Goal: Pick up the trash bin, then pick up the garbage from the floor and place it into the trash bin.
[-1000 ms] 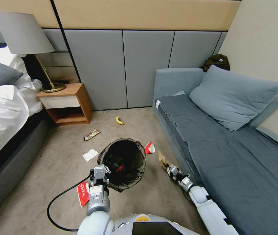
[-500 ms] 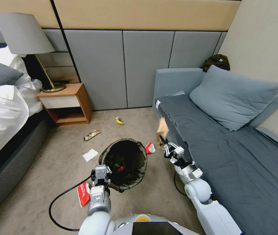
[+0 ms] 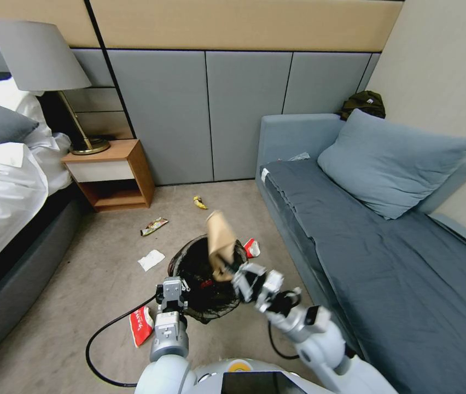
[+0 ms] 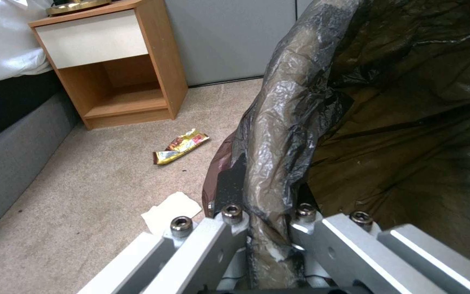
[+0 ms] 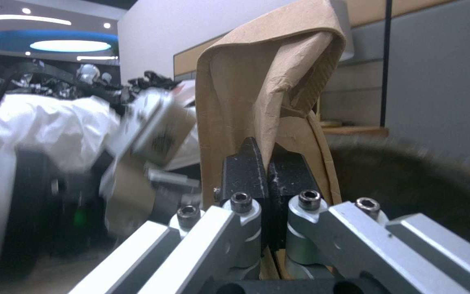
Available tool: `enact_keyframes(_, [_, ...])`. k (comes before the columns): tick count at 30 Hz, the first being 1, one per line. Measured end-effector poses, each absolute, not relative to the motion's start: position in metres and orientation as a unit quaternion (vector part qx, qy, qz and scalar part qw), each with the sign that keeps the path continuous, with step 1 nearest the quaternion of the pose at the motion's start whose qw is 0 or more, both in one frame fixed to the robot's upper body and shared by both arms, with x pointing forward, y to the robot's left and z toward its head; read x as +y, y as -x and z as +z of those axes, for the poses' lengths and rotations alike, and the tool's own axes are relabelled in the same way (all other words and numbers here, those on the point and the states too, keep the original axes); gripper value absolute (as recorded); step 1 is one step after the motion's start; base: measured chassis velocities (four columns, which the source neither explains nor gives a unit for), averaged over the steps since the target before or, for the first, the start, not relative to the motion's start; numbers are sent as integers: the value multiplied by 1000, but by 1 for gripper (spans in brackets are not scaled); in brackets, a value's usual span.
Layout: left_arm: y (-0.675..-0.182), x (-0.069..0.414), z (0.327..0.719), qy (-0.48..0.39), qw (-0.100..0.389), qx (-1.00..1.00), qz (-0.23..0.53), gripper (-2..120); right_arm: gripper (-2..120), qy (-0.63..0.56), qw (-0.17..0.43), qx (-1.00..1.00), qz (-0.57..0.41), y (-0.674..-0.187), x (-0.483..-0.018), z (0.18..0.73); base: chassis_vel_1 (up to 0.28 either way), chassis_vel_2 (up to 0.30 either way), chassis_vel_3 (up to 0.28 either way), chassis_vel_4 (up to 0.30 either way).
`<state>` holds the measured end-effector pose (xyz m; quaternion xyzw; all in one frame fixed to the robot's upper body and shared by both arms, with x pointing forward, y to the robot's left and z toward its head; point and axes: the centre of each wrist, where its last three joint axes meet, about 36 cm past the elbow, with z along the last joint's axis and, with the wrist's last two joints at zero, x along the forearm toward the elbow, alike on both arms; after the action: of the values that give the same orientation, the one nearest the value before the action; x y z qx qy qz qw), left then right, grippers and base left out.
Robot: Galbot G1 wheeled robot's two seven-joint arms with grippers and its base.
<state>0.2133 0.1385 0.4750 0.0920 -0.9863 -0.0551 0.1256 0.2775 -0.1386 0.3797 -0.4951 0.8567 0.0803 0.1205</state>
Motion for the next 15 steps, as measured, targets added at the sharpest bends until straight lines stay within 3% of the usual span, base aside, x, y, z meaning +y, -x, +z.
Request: enact_keyframes(15, [-213,137,476,-91,124,-987,-53,0,0,470,98,875,68,-291,-141,338,0,0,0,0])
